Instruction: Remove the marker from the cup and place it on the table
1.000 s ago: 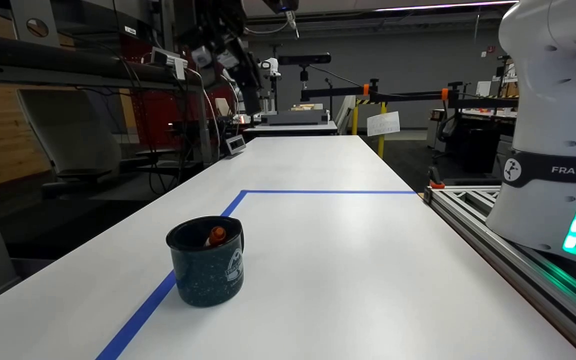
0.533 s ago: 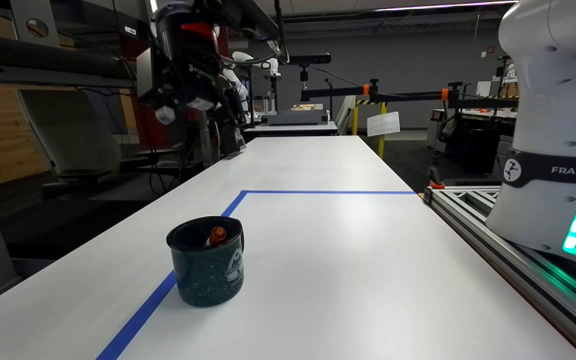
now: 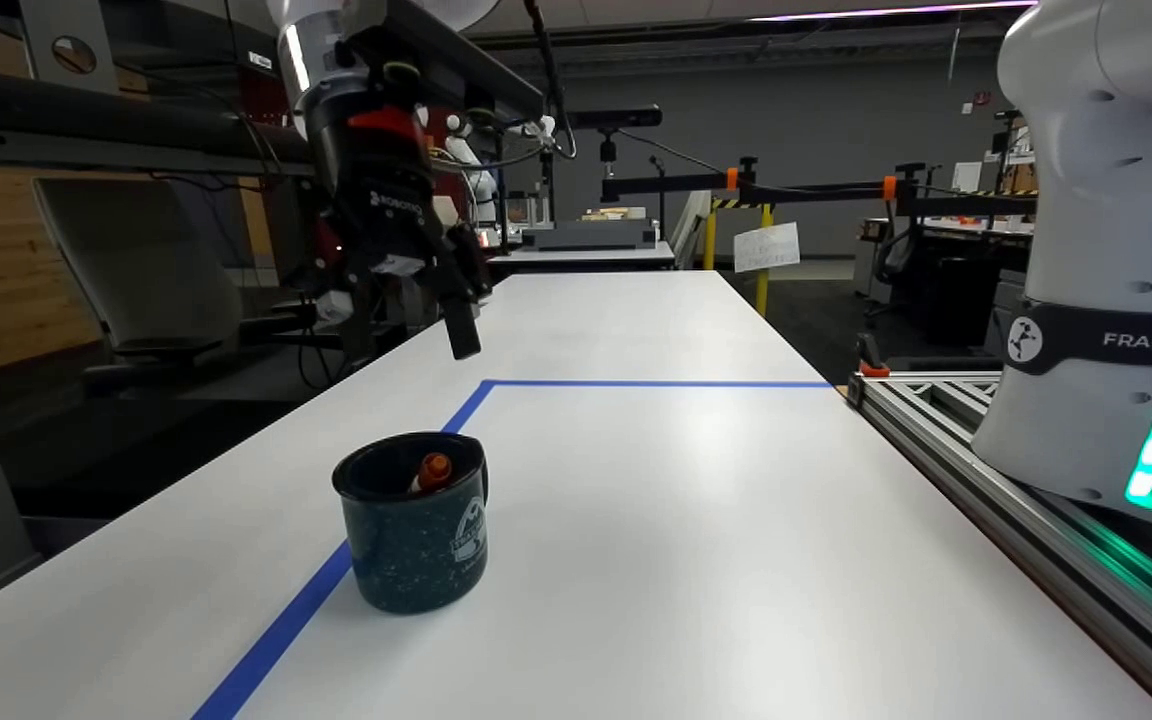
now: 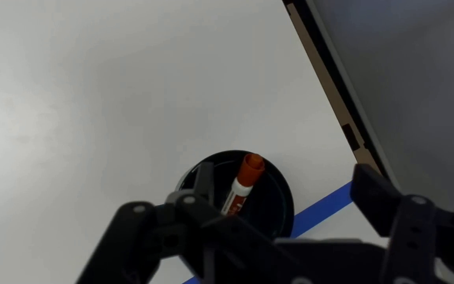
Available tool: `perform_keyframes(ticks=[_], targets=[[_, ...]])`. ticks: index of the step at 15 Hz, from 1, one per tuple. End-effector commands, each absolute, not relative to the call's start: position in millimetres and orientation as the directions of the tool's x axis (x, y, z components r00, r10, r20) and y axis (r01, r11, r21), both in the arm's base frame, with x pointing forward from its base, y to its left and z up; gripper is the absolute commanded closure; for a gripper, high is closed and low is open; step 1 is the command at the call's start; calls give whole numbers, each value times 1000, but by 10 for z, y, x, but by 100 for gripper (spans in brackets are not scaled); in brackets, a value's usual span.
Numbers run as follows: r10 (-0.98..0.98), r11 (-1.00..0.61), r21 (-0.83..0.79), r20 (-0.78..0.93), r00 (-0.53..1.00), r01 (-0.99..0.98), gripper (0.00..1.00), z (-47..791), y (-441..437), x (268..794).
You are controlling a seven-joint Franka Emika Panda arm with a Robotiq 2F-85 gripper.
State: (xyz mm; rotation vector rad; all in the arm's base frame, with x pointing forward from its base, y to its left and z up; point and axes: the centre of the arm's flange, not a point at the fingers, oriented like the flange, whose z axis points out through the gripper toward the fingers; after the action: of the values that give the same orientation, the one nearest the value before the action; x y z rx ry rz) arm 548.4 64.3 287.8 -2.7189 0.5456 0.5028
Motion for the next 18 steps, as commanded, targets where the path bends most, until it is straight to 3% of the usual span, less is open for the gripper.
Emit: perform_keyframes(ticks=[1,3,4,7,8,12,14,18], targets=[[-329,-859,-240,-416,847,-452,42,2831,605,5535],[-335,-857,-236,-419,844,-457,58,2799,579,5536],[-338,-856,-234,-423,841,-462,57,2778,570,5528],[-350,-851,-225,-429,833,-474,88,2713,556,5523],[-352,-850,-224,-434,830,-477,65,2681,561,5528],[-368,-844,-204,-452,813,-495,55,2546,574,5516],[-375,-840,-197,-463,803,-506,64,2477,561,5514],[-418,-799,-193,-501,758,-569,65,2370,500,5532]])
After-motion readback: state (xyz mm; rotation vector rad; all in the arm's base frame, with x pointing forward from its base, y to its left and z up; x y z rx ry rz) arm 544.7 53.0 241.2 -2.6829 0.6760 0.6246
